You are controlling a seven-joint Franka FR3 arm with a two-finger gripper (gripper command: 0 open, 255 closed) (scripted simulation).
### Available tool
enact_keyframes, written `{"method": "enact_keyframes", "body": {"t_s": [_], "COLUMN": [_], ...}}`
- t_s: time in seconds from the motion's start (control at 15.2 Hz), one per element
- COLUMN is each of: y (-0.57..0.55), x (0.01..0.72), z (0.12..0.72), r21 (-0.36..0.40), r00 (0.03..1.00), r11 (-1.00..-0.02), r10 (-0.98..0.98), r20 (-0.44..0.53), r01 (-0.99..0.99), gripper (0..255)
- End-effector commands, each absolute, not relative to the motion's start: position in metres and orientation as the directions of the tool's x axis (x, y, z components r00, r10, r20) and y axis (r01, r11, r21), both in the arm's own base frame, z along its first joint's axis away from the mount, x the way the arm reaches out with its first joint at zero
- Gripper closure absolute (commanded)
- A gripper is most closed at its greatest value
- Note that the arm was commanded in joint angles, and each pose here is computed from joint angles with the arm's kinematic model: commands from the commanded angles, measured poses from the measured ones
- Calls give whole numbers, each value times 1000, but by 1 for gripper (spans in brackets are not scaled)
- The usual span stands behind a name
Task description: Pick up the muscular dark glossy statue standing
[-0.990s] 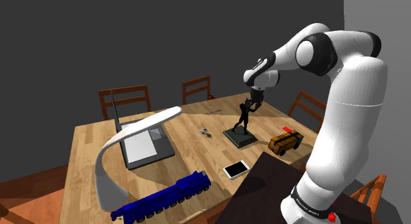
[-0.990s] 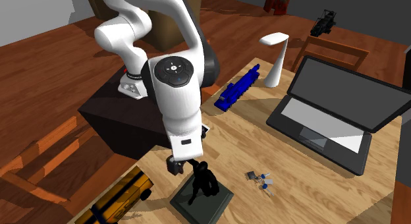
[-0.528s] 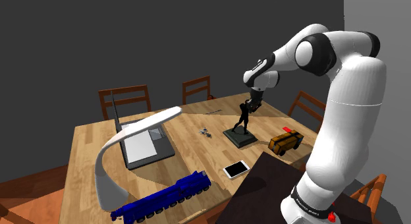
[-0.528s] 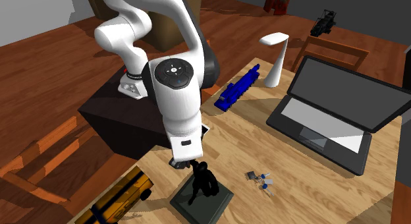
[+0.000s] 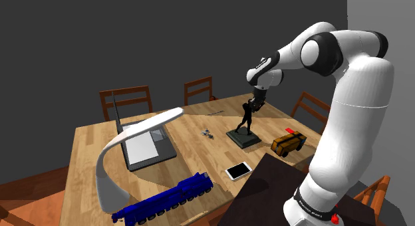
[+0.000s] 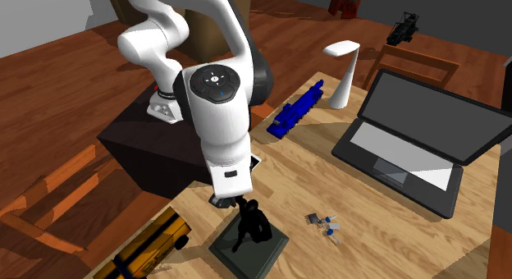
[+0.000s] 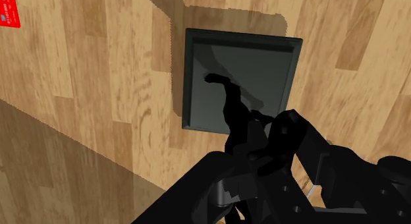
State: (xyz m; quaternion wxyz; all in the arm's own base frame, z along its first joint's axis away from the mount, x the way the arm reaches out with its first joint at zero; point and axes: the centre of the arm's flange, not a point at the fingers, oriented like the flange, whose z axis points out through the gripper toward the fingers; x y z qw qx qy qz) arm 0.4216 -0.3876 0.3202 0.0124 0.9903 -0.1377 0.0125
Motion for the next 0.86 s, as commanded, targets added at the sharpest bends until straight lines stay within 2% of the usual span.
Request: {"method": "enact_keyframes", "body": {"t_s": [0.0,0.79], "y": [-387,-387], "x": [422,422], "z": [333,387], "r21": [22,22], "r00": [962,962], "r11": [-962,-962], "r10": [-273,-273], "r20": [30,30], "r01": [-273,-273], "gripper": [255,255]}}
